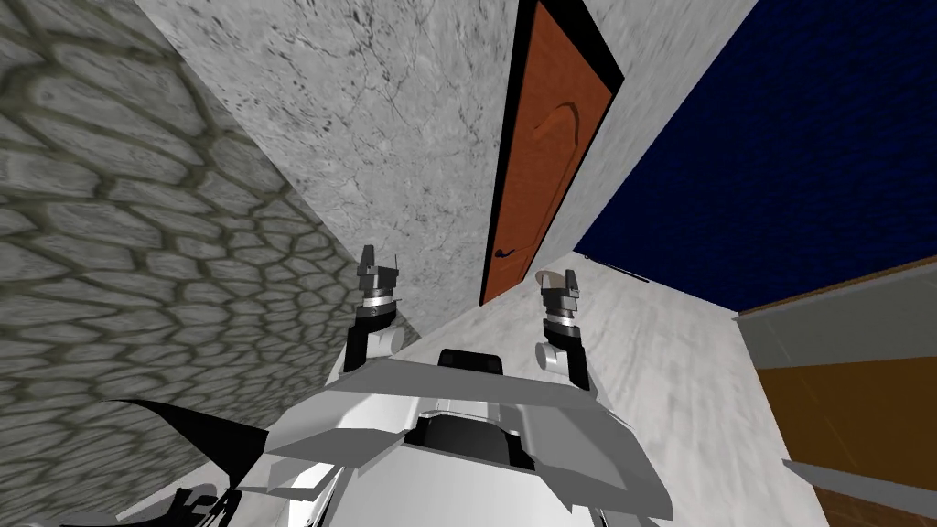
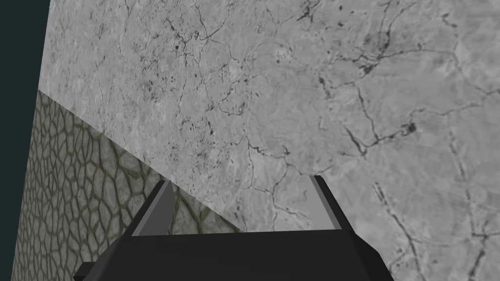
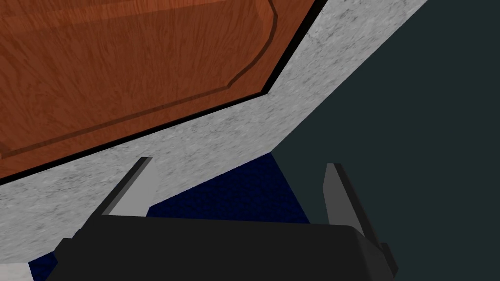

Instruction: Pull the door open

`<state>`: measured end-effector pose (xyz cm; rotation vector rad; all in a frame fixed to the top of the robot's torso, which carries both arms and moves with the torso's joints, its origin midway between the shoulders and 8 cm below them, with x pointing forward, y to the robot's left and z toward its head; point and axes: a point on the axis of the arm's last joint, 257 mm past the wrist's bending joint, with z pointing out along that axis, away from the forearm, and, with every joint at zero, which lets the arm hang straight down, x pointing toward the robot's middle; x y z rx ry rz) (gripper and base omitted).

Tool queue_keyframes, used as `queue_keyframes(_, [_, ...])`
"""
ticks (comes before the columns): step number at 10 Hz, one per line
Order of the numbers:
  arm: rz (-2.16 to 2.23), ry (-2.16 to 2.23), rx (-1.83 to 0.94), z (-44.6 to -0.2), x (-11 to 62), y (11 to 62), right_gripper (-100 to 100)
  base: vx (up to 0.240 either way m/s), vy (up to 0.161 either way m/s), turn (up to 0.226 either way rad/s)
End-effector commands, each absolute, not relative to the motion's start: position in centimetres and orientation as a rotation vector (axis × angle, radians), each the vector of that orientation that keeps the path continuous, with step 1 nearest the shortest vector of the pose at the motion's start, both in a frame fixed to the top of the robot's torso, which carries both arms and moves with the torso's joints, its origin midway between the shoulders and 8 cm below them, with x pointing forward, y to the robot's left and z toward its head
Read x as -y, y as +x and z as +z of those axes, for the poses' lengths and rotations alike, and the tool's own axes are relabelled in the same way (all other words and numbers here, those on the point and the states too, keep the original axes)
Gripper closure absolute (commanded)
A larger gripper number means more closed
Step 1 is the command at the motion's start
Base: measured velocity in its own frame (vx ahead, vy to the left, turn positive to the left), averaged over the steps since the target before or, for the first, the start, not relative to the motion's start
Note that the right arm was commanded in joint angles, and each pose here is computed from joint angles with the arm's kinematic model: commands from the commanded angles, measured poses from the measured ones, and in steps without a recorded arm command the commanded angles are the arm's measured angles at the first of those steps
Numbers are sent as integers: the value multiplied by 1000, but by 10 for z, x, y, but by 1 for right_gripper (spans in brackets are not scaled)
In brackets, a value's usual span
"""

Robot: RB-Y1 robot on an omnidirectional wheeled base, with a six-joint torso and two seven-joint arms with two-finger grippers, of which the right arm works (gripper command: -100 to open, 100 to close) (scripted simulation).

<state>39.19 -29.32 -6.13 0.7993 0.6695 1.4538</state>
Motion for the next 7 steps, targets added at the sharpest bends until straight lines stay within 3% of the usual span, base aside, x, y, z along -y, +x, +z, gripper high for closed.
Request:
queue_keyframes(1, [1438, 815, -693, -75, 295, 397, -100, 65, -97, 224])
queue_keyframes(7, [1376, 876, -778, -121, 307, 412, -100, 54, -101, 195])
